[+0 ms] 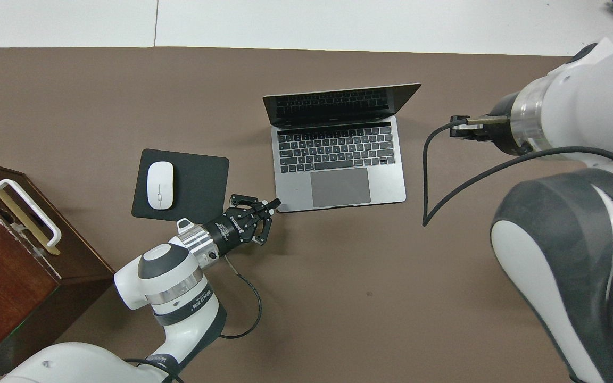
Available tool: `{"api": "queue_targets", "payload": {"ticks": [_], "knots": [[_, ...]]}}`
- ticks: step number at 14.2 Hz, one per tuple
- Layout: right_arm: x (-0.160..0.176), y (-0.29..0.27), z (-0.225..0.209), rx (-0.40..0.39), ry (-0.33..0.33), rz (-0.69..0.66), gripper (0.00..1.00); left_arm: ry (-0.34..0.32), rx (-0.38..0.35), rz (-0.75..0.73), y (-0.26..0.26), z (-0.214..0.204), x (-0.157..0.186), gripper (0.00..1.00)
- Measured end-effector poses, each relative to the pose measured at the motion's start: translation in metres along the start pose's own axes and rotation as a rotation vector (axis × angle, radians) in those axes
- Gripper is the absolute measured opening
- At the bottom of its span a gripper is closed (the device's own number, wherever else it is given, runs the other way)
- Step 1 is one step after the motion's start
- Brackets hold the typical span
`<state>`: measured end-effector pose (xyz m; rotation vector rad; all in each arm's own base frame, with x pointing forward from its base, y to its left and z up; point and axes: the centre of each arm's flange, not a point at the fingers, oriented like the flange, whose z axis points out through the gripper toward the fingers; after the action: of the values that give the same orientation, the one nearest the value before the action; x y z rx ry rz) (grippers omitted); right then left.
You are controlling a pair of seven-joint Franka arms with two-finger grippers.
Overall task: Close laptop with both arms
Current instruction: 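Reach the right gripper to the laptop screen's top edge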
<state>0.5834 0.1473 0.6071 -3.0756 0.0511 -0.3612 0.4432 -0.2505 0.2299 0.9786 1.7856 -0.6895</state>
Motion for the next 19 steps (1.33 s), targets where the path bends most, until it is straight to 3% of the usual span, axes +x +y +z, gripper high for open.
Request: {"api": "queue_targets", "payload": {"ticks": [4, 9, 19], "knots": [[0.004, -0.017, 0.014, -0.003, 0.024, -0.034, 0.01, -0.023, -0.036, -0.032, 0.003, 0.003, -0.003, 0.01], [0.006, -0.038, 0.026, -0.011, 0.059, -0.078, 0.01, -0.017, -0.030, -0.038, 0.002, 0.016, 0.000, 0.01], [0.022, -0.072, 0.065, -0.035, 0.052, -0.139, 0.01, 0.006, -0.016, -0.038, -0.004, 0.028, 0.010, 0.01]]}}
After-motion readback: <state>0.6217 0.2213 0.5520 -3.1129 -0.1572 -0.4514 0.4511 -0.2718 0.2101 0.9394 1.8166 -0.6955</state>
